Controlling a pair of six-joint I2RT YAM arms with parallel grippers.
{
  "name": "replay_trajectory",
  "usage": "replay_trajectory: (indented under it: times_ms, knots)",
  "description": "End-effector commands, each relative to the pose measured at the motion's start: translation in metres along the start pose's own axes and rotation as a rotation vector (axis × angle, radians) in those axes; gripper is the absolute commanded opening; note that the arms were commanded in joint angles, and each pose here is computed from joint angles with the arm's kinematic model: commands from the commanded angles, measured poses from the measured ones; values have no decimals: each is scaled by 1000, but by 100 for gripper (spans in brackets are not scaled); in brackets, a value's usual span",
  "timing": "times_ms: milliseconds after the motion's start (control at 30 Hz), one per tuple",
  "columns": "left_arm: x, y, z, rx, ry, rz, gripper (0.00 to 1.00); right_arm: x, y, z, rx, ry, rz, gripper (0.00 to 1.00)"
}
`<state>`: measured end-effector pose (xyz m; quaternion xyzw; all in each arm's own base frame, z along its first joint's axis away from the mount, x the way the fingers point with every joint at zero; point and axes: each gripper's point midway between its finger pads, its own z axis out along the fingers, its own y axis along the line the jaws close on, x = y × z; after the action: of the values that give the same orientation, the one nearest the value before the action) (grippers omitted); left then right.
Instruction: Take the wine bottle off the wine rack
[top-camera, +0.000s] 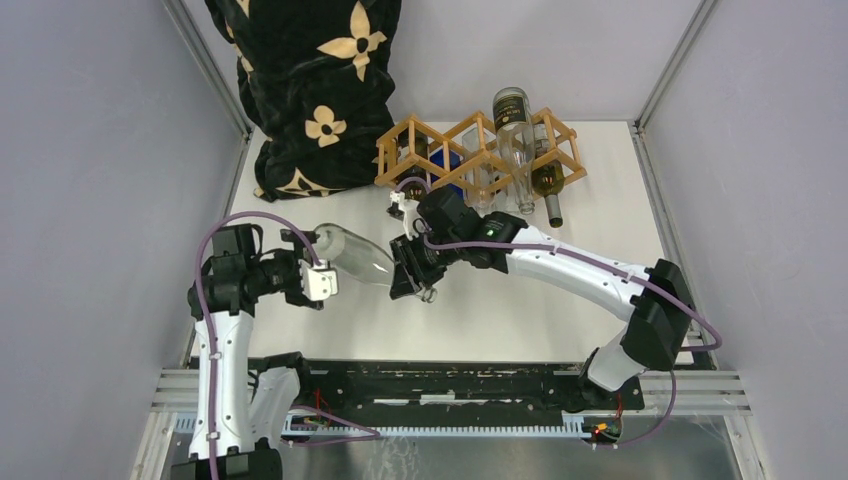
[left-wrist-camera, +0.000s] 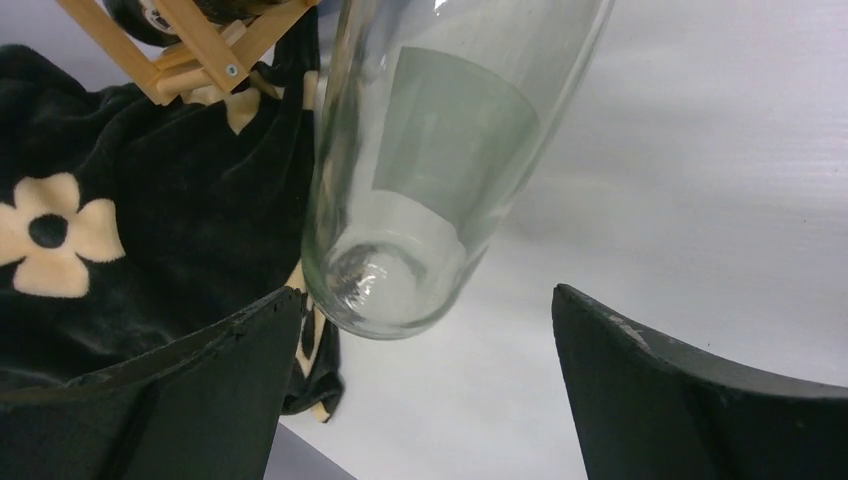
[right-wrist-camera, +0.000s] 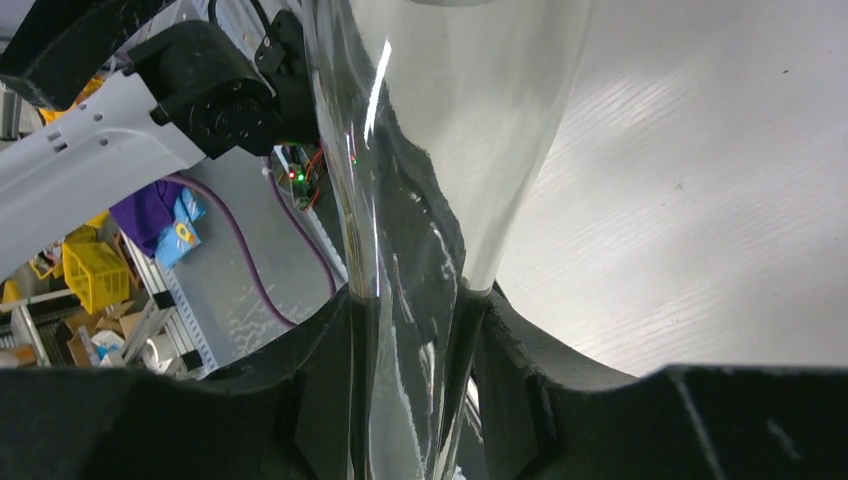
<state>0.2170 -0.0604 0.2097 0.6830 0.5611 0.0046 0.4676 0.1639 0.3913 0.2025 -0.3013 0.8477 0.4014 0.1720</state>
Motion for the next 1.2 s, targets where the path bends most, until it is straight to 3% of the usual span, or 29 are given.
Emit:
replay_trajectory:
  times_ms: [0,267,767,900,933,1000,1067,1133,1167]
  knots:
    - [-6,-2,6,-8,-47,169,100,-72,77,-33,-236,-246,-228,0]
    - [11,-30,19,59,-18,227,100,-65,102,-25,-316,-213,-281,0]
    - [18,-35,33,73,-38,153,98,-58,130,-8,-390,-163,-329,0]
    - [18,-31,34,79,-40,139,85,-56,122,-2,-359,-143,-332,1]
    - [17,-30,34,79,-41,141,79,-56,120,-1,-348,-141,-332,6]
    - [16,-29,34,77,-48,134,66,-57,114,-1,-327,-138,-326,37]
    - [12,-28,33,70,-64,123,46,-59,105,-3,-308,-143,-312,58]
    - [6,-27,33,56,-92,96,21,-61,97,-9,-295,-160,-294,69]
    - [2,-25,33,43,-109,63,13,-60,93,-12,-291,-171,-281,72]
